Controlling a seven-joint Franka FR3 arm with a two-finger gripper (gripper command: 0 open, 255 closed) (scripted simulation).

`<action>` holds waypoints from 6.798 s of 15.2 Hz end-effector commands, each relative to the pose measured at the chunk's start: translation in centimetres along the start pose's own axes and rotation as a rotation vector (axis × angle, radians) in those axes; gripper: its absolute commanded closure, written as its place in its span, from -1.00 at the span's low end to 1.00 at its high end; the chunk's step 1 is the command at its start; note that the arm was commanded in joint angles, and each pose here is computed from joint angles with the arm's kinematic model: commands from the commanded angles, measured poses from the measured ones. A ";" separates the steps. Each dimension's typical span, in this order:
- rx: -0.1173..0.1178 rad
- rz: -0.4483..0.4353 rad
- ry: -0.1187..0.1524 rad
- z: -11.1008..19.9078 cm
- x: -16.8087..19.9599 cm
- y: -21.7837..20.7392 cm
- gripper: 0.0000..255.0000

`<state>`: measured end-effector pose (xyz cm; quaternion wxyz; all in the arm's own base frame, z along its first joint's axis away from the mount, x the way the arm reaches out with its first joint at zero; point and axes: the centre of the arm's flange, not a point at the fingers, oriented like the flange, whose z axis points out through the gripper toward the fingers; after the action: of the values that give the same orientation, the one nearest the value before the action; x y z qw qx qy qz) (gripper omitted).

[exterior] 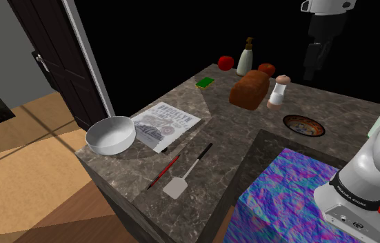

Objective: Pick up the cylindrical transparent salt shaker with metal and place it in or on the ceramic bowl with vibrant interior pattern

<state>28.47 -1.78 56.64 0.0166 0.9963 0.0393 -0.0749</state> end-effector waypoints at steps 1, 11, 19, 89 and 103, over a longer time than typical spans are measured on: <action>0.000 0.000 0.000 0.0 0.0 0.0 -1.00; 0.072 -0.032 0.054 4.1 4.4 12.5 -1.00; 0.129 -0.057 0.097 7.9 8.4 22.2 -1.00; 0.190 -0.084 0.143 0.8 -2.1 22.4 1.00; 0.190 -0.084 0.143 4.2 -6.3 18.9 1.00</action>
<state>23.25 -21.24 54.45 -0.0840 0.9936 0.0747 -0.0078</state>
